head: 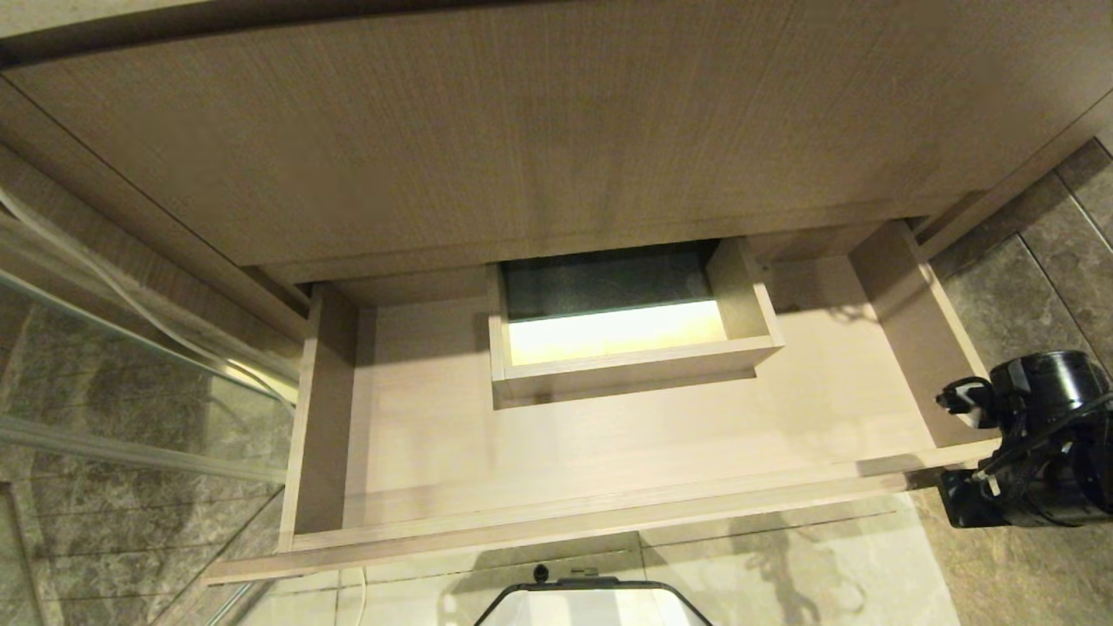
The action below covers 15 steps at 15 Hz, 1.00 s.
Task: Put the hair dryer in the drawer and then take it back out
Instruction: Close the drawer
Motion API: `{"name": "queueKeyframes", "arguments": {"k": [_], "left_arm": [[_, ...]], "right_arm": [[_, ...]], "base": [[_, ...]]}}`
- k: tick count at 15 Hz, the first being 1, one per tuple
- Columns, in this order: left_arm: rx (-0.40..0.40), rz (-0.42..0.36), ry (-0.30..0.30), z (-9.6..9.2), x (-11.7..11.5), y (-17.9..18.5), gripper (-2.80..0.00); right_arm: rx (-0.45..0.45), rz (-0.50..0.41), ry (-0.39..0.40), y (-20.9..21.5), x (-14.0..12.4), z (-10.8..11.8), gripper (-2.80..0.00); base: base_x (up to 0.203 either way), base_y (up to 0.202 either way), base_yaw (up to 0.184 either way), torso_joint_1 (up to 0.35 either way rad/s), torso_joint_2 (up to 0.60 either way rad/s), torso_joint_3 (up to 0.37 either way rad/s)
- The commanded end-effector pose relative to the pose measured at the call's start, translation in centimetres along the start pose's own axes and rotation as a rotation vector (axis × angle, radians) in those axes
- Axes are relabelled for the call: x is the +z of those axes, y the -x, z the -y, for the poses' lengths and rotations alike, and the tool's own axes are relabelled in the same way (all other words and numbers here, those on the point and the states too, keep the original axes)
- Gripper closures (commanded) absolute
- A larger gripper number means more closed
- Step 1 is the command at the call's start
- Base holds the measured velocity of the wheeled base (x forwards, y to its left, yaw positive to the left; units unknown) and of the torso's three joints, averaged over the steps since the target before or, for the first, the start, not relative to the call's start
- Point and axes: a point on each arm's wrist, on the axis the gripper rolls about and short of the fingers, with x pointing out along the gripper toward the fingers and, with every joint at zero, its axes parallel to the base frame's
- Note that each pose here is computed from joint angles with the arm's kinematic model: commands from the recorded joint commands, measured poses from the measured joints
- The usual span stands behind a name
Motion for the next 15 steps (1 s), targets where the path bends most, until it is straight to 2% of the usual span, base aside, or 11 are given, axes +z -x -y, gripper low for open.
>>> {"name": "queueKeyframes", "arguments": {"k": [1, 5, 10, 13, 15], "left_arm": [[-0.001, -0.001, 0.0, 0.0, 0.0, 0.0, 0.0], [0.0, -0.001, 0.0, 0.0, 0.0, 0.0, 0.0], [0.0, -0.001, 0.0, 0.0, 0.0, 0.0, 0.0], [0.0, 0.0, 0.0, 0.0, 0.0, 0.0, 0.0], [0.0, 0.0, 0.0, 0.0, 0.0, 0.0, 0.0]], "right_arm": [[0.0, 0.004, -0.001, -0.8, 0.4, -0.1, 0.0], [0.003, 0.057, -0.017, -1.8, 2.4, -0.2, 0.0], [0.001, 0.244, -0.03, -1.0, 5.2, 0.1, 0.0], [-0.005, 0.422, -0.046, 0.4, 7.7, 0.1, 0.0], [-0.034, 0.598, -0.022, 1.2, 10.4, 0.3, 0.0]], "base": [[0.0, 0.0, 0.0, 0.0, 0.0, 0.0], [0.0, 0.0, 0.0, 0.0, 0.0, 0.0], [0.0, 0.0, 0.0, 0.0, 0.0, 0.0], [0.0, 0.0, 0.0, 0.0, 0.0, 0.0], [0.0, 0.0, 0.0, 0.0, 0.0, 0.0]]}}
